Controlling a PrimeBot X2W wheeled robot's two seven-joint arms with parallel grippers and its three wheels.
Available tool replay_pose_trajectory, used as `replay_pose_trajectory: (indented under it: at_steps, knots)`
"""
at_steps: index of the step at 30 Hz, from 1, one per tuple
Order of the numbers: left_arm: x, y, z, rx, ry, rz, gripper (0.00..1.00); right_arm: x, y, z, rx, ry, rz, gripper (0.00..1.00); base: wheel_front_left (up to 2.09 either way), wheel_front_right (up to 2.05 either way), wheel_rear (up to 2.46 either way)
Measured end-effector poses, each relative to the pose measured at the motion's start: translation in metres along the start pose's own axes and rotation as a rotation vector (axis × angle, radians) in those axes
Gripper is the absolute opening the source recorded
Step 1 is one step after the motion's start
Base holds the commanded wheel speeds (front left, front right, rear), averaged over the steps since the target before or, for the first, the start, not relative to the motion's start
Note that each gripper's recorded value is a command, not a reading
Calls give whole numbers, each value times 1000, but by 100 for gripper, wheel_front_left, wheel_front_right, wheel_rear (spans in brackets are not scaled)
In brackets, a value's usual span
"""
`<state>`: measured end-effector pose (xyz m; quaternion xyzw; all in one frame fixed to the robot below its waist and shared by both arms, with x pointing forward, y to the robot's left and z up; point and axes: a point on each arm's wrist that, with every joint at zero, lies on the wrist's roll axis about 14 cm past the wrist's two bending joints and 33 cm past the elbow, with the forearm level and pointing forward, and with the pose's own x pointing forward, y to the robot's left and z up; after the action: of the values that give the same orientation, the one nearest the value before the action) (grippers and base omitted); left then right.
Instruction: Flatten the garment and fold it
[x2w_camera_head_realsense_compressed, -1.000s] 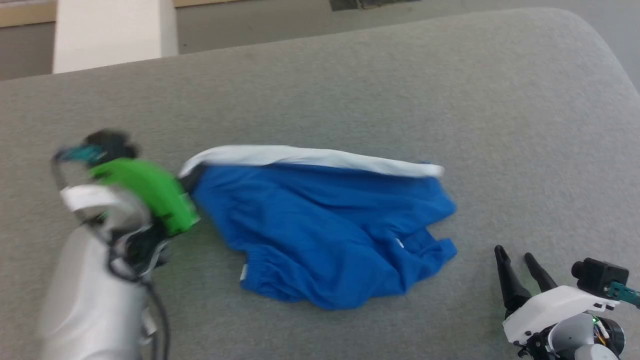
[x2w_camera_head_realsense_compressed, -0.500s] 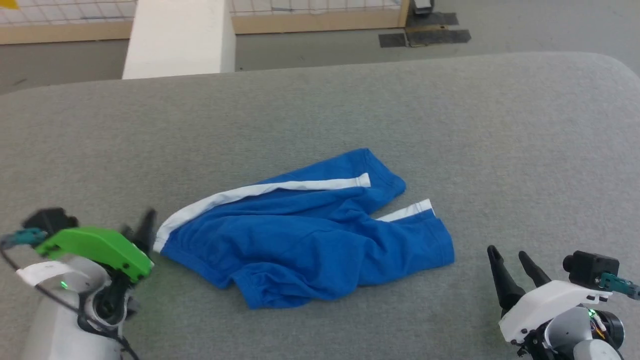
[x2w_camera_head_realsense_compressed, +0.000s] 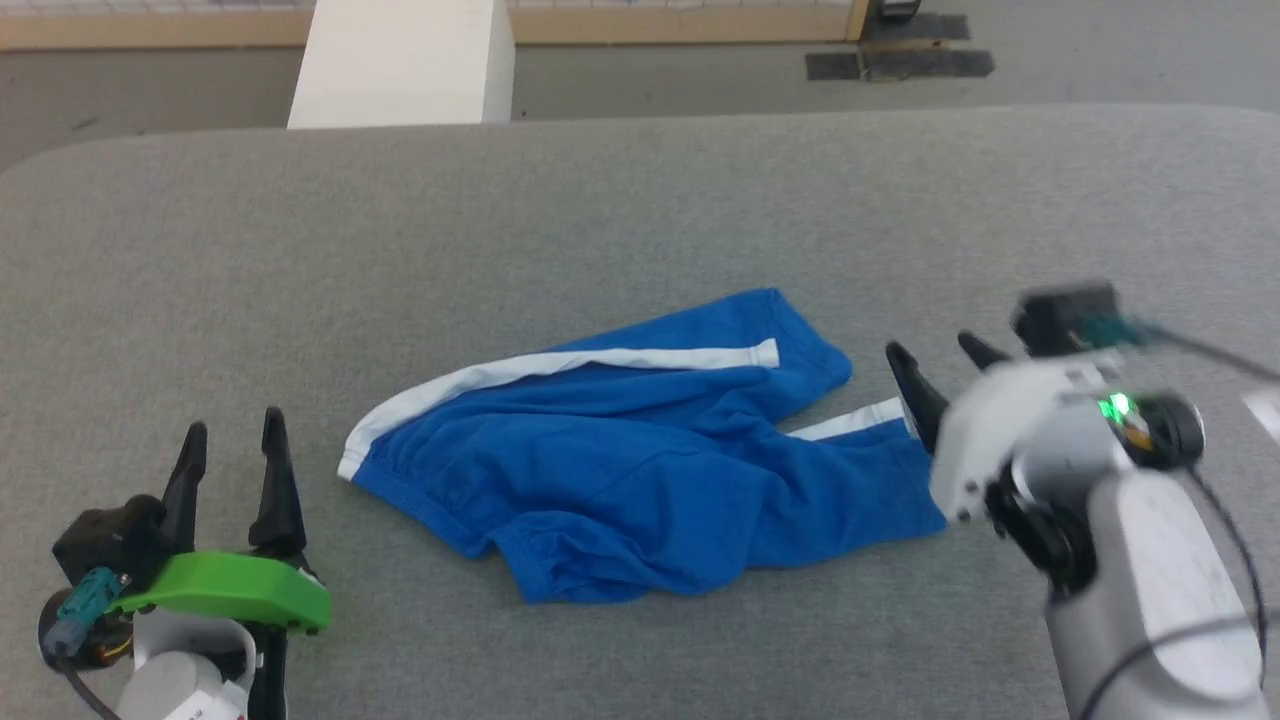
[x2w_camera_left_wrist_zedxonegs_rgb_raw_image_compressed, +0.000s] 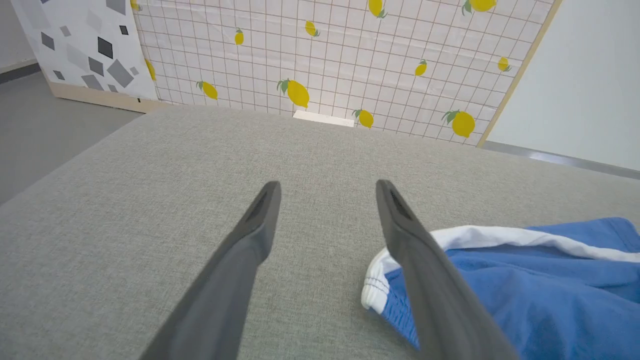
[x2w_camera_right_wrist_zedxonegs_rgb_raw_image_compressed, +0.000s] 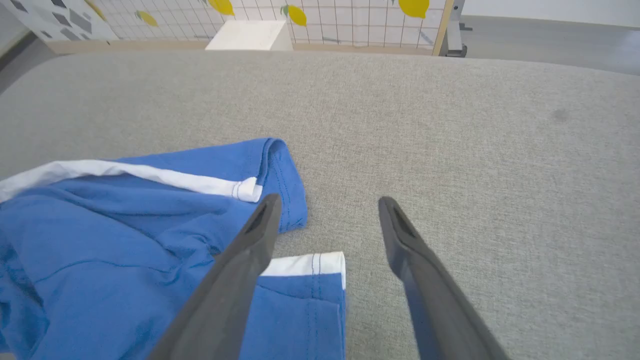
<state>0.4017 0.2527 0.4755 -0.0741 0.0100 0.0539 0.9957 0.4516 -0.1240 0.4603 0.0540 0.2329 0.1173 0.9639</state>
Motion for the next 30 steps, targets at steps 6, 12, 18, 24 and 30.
replay_pose_trajectory:
  at_steps: [6, 12, 18, 24, 30]
  knots:
    - [4, 4, 7, -10, -35, 8, 100, 44, 24, -3, -219, 195, 24, 100, 0, 0, 0]
    - [9, 17, 11, 24, -50, 39, 100, 66, 36, -66, -371, 468, 44, 100, 0, 0, 0]
    - [5, 25, 4, 23, -32, 72, 100, 82, 46, -71, -353, 478, 81, 0, 0, 0, 0]
    - [3, 21, 6, 29, -38, 64, 100, 82, 34, -38, -205, 298, 60, 0, 0, 0, 0]
    - [-5, 6, 9, 8, -50, 32, 100, 40, -28, -13, -17, 121, -98, 0, 0, 0, 0]
